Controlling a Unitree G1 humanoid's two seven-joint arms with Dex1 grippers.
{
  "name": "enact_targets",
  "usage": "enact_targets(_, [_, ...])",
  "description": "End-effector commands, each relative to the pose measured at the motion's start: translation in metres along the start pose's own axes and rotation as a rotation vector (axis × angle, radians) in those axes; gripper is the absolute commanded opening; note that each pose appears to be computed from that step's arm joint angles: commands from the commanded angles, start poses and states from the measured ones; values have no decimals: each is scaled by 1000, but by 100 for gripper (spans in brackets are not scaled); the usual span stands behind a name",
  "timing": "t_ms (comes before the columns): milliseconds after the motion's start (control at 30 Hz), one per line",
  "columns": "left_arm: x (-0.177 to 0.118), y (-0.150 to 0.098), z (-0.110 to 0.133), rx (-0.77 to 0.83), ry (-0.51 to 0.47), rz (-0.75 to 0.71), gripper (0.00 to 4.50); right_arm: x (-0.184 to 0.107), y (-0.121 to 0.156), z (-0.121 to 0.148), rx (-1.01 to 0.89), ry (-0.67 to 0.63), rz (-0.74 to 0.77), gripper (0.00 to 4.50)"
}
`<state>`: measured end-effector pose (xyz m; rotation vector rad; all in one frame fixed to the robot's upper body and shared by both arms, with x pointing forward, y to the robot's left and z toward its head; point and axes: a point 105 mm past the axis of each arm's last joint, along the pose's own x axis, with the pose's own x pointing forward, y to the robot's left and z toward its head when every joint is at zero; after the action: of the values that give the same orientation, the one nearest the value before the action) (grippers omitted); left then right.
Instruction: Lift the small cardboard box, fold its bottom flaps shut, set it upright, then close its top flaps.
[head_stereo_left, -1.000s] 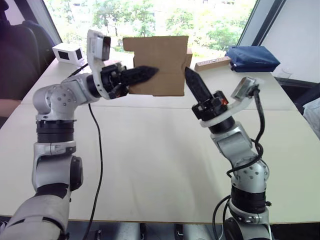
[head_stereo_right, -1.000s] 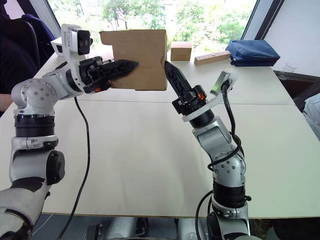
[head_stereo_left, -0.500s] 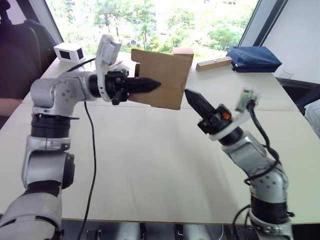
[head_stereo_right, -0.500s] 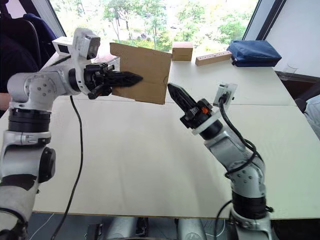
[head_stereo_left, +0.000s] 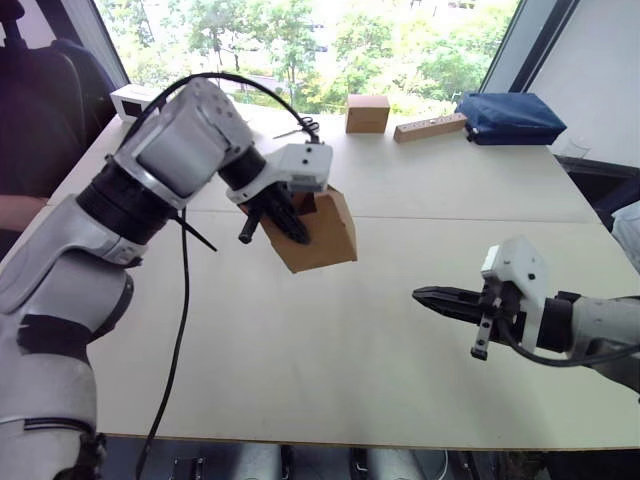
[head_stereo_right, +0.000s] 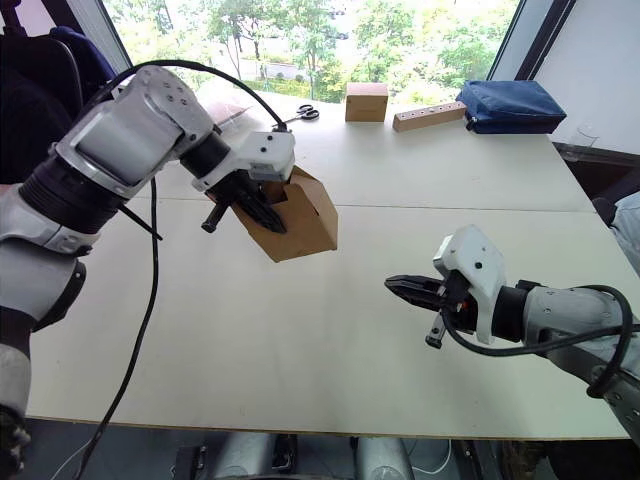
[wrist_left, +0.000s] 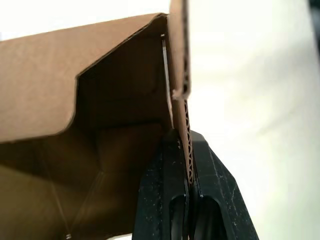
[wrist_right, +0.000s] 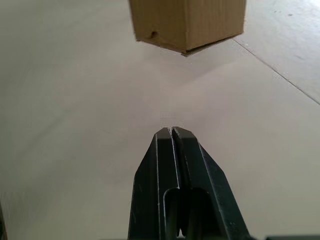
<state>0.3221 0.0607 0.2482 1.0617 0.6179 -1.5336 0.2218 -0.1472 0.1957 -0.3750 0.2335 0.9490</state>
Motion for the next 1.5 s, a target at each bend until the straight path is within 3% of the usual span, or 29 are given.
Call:
enact_targets(33, [4,-5,12,76,74,-9,0,2,5,10,-63,-27,-19,1])
enact_targets(300, [33,-12,5,123,149,-35,0,14,8,-1,-64,-19,-75,1])
enact_targets(633, [52,-13,8,-33,172,-3,0,19,8,-6,-56,-24,-104,1])
enact_targets(733, [55,-16,8,-47,176,-17,66,21,8,-7,-54,-29,-103,0])
enact_targets(933, [50,-15,14,-95,138,-10,293,21,5,-8,-54,-31,-108,0])
enact_targets(1000, [43,-14,17,-113,118,-6,293,21,4,-8,-54,-30,-105,0])
enact_targets(1067, [28,-12,29,-165,23,-20,293,20,1,-2,-38,-71,-99,0])
enact_targets(1167, [-5,-5,52,-305,-235,-40,293,18,-4,15,24,-201,-85,0])
enact_targets(1267, [-27,-2,59,-457,-428,-50,293,17,-9,24,72,-275,-72,0])
enact_targets(1333, [-47,1,64,-541,-640,-28,293,15,-15,30,107,-329,-65,0])
enact_targets(1400, [-61,8,52,-543,-790,113,293,14,-22,36,124,-370,-66,0])
enact_targets(1500, [-73,21,12,-584,-898,378,293,16,-30,41,131,-391,-49,0])
